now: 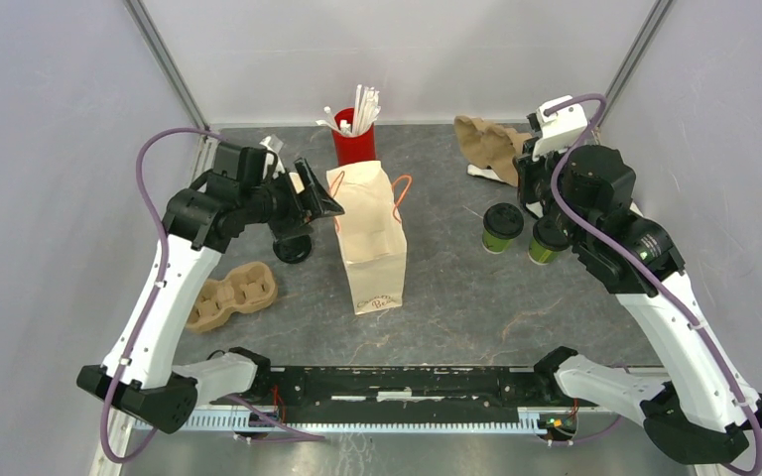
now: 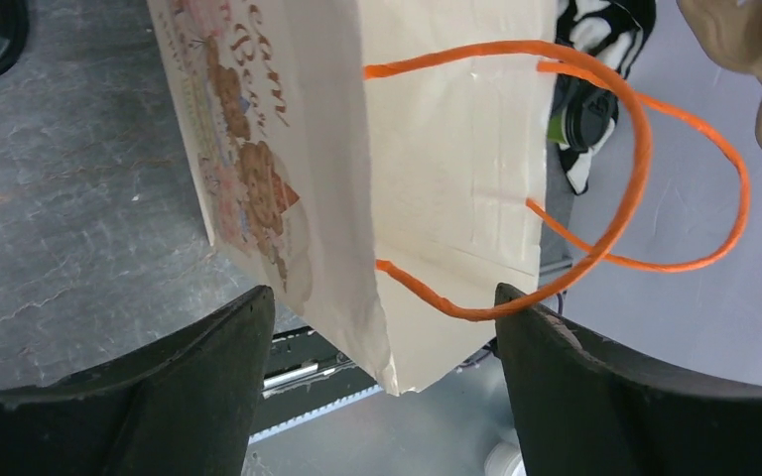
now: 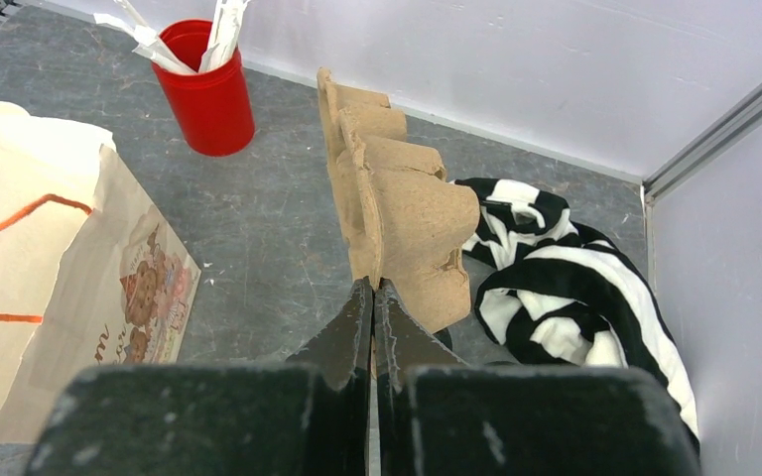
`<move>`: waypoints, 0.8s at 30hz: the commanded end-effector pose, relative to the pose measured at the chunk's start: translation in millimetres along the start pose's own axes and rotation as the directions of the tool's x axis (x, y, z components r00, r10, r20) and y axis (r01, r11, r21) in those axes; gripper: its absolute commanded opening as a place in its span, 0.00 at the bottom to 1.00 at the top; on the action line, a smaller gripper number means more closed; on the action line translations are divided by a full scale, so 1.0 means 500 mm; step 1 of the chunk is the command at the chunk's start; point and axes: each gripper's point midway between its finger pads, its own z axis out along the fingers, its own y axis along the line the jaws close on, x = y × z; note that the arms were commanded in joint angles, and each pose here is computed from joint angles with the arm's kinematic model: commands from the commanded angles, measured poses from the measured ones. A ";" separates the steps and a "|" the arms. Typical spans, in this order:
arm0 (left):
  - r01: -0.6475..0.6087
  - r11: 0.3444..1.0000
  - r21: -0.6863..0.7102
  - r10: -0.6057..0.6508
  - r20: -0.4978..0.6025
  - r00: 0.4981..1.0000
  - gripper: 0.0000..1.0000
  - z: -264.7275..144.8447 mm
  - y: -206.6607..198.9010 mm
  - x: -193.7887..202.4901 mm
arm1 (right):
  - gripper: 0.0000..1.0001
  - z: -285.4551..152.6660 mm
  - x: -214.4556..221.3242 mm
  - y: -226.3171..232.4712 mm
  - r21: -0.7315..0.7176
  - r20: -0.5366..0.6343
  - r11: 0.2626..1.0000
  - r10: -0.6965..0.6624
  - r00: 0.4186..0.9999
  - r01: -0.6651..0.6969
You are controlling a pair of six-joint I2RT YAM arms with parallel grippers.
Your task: Pack the takeout coffee
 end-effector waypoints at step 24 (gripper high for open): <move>-0.379 0.869 -0.317 0.406 0.022 0.914 0.26 0.079 -0.015 -0.027 | 0.00 -0.023 -0.024 -0.008 0.000 0.053 1.000 0.022 0.998 -0.022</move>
